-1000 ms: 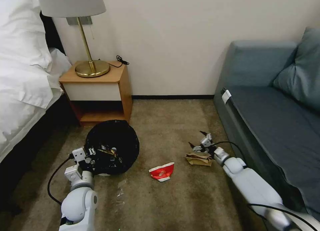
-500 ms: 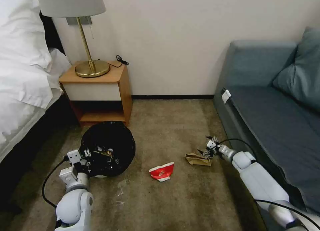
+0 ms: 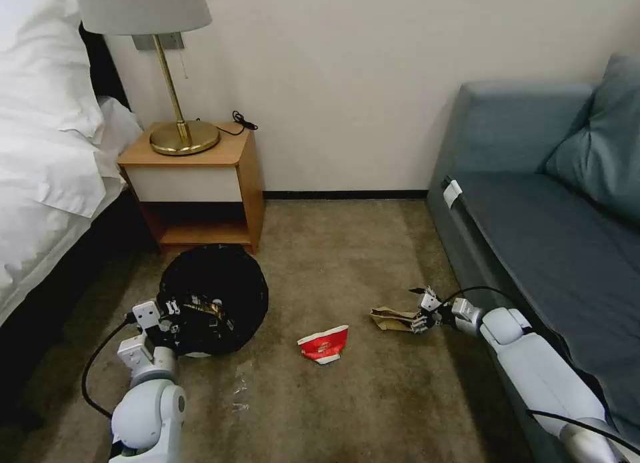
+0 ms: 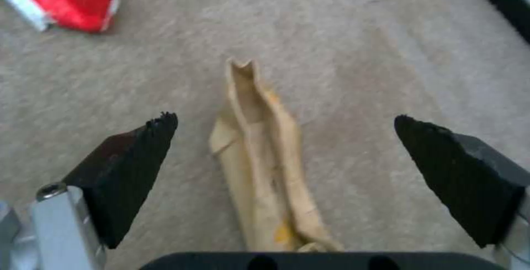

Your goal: Pick up the trash bin, then pick up the garbage on the floor and place it into the trash bin.

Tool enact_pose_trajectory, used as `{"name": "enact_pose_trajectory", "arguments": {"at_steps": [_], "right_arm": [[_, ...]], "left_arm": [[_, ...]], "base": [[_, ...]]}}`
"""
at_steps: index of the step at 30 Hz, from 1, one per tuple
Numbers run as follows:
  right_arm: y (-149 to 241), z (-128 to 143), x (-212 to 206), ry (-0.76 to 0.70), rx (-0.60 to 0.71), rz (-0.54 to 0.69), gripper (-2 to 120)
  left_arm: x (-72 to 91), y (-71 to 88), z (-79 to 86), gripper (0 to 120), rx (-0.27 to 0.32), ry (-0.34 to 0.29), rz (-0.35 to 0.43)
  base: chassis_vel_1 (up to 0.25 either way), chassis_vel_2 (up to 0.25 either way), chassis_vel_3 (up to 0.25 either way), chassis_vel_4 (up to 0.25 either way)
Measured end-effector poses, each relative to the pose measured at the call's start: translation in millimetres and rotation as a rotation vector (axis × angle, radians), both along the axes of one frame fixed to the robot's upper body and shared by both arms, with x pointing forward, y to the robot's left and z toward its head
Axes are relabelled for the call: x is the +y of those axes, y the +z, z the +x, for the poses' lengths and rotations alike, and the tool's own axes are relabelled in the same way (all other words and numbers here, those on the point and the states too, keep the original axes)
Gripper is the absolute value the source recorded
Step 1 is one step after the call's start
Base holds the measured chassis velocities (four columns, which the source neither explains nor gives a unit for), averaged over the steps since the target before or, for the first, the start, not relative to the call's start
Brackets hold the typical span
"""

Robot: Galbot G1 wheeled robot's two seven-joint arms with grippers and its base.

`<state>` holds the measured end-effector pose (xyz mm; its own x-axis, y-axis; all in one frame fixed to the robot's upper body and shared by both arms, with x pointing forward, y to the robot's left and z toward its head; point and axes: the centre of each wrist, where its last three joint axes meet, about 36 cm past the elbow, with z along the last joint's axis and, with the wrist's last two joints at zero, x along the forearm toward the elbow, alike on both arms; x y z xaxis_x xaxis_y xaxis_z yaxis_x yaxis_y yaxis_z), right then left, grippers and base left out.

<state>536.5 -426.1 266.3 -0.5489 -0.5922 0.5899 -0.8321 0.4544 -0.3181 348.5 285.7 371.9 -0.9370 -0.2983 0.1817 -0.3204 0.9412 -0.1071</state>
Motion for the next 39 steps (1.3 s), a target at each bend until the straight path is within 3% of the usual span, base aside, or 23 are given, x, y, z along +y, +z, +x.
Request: {"name": "enact_pose_trajectory", "arguments": {"at_steps": [9, 20, 31, 34, 39], "right_arm": [[-15.6, 7.8, 7.2, 0.004, 0.03, -0.068, 100], [-50.9, 27.5, 62.0, -0.08, 0.057, -0.124, 100], [-67.0, 15.8, 42.2, -0.172, 0.141, -0.135, 100], [-70.7, 11.7, 37.6, -0.194, 0.157, -0.113, 95], [-74.3, 7.7, 34.2, -0.231, 0.168, -0.074, 72]], "left_arm": [[-0.2, -0.4, -2.5, 5, 0.004, -0.001, 0.002], [1.1, -0.3, -5.6, 5, 0.003, 0.006, 0.004], [2.0, 0.6, -6.8, 5, -0.001, 0.01, 0.005], [1.0, 1.8, -6.7, 5, -0.004, 0.009, 0.006], [0.1, 4.4, -7.2, 5, -0.01, 0.01, 0.008]], "base": [[0.0, 0.0, 0.0, 0.0], [0.0, 0.0, 0.0, 0.0], [0.0, 0.0, 0.0, 0.0], [0.0, 0.0, 0.0, 0.0], [0.0, 0.0, 0.0, 0.0]]}}
